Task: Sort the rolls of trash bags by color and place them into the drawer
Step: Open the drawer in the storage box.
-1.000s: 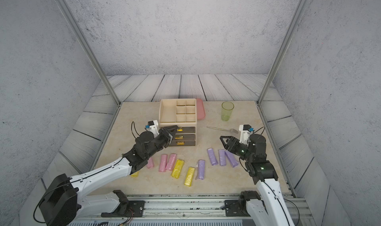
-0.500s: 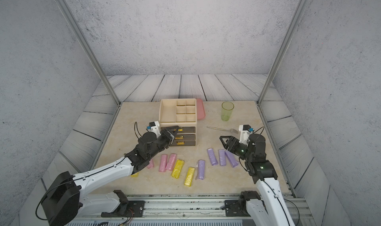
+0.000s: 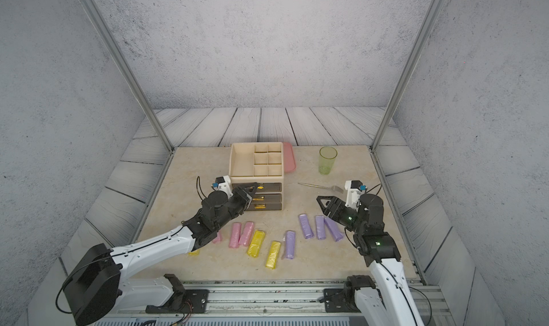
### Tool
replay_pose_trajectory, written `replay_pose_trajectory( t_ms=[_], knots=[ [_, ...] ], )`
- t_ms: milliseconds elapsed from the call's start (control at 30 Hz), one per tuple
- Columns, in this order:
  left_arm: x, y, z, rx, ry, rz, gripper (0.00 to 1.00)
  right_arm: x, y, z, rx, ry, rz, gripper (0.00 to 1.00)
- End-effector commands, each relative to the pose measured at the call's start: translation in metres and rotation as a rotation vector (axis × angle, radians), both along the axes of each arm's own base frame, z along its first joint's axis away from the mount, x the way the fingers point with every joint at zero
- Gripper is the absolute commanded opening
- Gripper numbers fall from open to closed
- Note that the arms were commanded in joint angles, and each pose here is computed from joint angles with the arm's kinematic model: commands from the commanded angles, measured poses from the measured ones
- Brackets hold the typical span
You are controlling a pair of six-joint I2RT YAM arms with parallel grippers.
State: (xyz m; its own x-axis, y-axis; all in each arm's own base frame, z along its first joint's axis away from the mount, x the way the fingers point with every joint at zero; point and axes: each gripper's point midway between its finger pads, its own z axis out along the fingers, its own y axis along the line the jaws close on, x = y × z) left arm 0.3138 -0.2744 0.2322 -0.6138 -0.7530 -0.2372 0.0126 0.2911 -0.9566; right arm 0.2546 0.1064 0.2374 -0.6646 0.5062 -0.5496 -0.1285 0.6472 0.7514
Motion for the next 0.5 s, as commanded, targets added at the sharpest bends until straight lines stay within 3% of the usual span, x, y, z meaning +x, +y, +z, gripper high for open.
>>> replay_pose_trajectory(
  t_ms=[0, 467],
  knots=[
    [-0.002, 0.001, -0.006, 0.015, 0.002, 0.003, 0.42, -0.003, 0.001, -0.001, 0.002, -0.001, 0.001, 0.62],
    [0.012, 0.0, -0.006, 0.016, -0.048, 0.053, 0.37, -0.003, 0.006, -0.001, 0.03, 0.007, 0.027, 0.63]
  ],
)
